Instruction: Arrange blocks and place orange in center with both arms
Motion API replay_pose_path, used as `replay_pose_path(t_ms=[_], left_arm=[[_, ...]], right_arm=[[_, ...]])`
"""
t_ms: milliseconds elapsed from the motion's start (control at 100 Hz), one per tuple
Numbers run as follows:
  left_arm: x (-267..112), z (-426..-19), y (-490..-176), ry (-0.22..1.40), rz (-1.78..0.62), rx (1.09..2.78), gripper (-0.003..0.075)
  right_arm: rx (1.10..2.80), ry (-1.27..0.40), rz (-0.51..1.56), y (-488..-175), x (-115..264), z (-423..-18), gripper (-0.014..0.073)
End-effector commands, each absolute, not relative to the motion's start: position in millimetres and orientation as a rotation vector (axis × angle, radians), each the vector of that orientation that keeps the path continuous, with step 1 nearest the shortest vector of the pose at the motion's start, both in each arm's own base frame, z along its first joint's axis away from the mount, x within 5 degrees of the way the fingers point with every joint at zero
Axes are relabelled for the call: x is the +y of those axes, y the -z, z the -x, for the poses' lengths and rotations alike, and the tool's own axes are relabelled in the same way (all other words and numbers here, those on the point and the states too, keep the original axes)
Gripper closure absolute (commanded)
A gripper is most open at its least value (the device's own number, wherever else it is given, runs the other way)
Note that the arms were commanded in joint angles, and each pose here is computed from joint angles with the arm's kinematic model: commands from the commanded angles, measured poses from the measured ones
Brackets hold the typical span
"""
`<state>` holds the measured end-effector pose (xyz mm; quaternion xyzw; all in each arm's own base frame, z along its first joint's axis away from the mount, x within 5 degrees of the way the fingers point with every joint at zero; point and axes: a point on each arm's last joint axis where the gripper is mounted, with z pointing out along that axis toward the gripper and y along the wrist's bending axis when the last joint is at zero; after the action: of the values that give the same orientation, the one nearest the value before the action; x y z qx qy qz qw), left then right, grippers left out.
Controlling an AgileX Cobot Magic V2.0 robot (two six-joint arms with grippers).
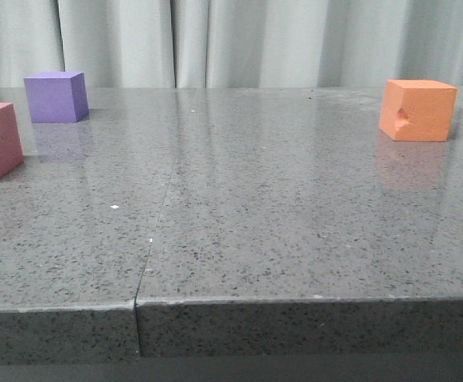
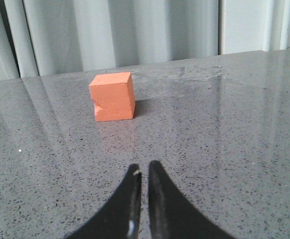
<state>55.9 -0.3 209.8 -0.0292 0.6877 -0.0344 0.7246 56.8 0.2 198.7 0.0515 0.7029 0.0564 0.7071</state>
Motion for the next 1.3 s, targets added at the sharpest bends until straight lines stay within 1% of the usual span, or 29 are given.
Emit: replay_pose_path(t_ms=[0, 560, 880, 1000, 1290], left_arm=[[0, -55, -206, 0.079, 0.067, 1.444, 0.0741], [0, -55, -206, 0.079, 0.067, 1.444, 0.0741], [0, -55, -206, 0.079, 0.067, 1.444, 0.0741], [0, -55, -206, 0.079, 0.067, 1.444, 0.0741], [0, -55, -206, 0.079, 0.067, 1.444, 0.0741]], right_arm=[[1.450, -0.121, -0.099, -212, 0, -54, 0.0538], [1.450, -0.121, -0.098, -212, 0, -54, 0.0538], [1.414, -0.124, -0.095, -217, 1, -53, 0.0538], [1.416, -0.126, -0.100, -229, 0, -51, 0.0538], [1.556, -0.110, -0.123, -271, -1, -53, 0.0538]])
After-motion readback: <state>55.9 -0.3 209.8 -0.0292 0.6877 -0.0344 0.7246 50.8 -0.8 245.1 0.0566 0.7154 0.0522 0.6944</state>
